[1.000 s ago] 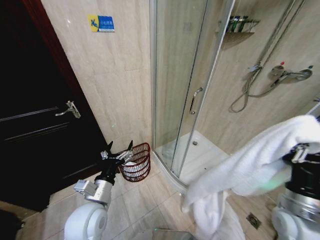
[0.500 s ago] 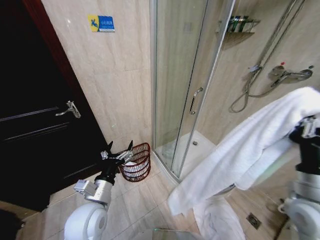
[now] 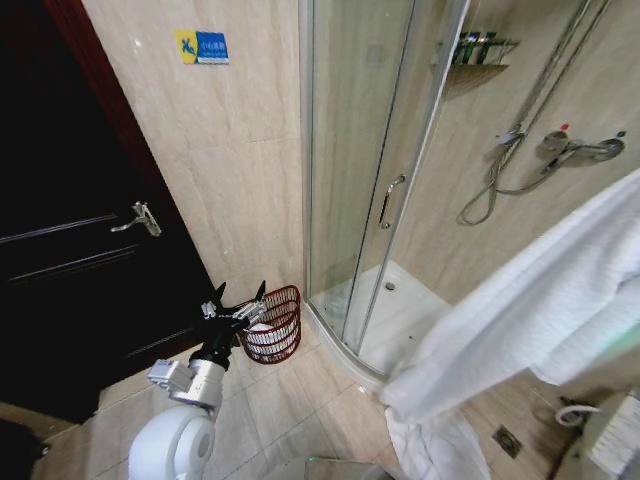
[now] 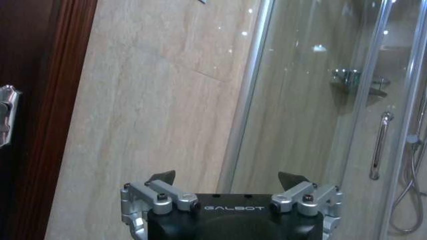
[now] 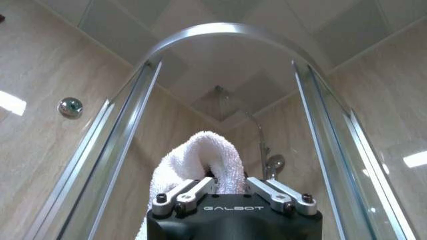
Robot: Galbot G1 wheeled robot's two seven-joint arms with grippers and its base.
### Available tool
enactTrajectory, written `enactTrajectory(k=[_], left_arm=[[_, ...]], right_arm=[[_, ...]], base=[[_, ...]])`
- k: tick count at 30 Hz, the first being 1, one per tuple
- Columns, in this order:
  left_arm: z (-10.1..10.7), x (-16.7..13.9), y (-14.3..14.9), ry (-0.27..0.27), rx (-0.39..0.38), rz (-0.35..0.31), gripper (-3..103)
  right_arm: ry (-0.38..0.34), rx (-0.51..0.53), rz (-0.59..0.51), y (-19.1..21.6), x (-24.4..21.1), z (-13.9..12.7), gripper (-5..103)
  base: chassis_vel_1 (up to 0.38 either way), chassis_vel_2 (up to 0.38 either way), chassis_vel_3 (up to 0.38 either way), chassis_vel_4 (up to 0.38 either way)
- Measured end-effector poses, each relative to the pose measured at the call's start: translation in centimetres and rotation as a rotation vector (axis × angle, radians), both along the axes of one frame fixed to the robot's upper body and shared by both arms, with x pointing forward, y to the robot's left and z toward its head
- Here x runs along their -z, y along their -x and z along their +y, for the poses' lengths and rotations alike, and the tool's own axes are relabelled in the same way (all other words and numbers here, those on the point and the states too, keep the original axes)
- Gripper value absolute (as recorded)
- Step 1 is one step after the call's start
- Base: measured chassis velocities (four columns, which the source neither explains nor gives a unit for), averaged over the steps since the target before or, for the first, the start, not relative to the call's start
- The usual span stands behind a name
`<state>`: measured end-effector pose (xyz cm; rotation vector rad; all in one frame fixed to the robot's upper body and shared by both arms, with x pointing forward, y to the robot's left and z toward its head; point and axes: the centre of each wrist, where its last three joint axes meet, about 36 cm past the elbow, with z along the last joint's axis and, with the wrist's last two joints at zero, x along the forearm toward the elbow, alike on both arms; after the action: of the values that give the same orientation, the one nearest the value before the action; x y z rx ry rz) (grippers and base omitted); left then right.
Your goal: Discard the used towel into the hamper.
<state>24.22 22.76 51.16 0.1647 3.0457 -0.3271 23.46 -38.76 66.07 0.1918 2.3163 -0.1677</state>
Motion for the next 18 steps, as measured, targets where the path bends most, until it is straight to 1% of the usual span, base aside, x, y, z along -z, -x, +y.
enactTrajectory(k=[9, 18], left_arm=[[0.00, 0.00, 0.00, 0.000, 0.000, 0.000, 100], [0.00, 0.00, 0.00, 0.000, 0.000, 0.000, 100]], right_arm=[[-0.011, -0.005, -0.004, 0.06, -0.27, -0.14, 7], [-0.002, 0.030, -0.029, 0.75, -0.63, -0.72, 7]], base=[[0.000, 0.000, 0.000, 0.000], [0.012, 0.010, -0.010, -0.009]])
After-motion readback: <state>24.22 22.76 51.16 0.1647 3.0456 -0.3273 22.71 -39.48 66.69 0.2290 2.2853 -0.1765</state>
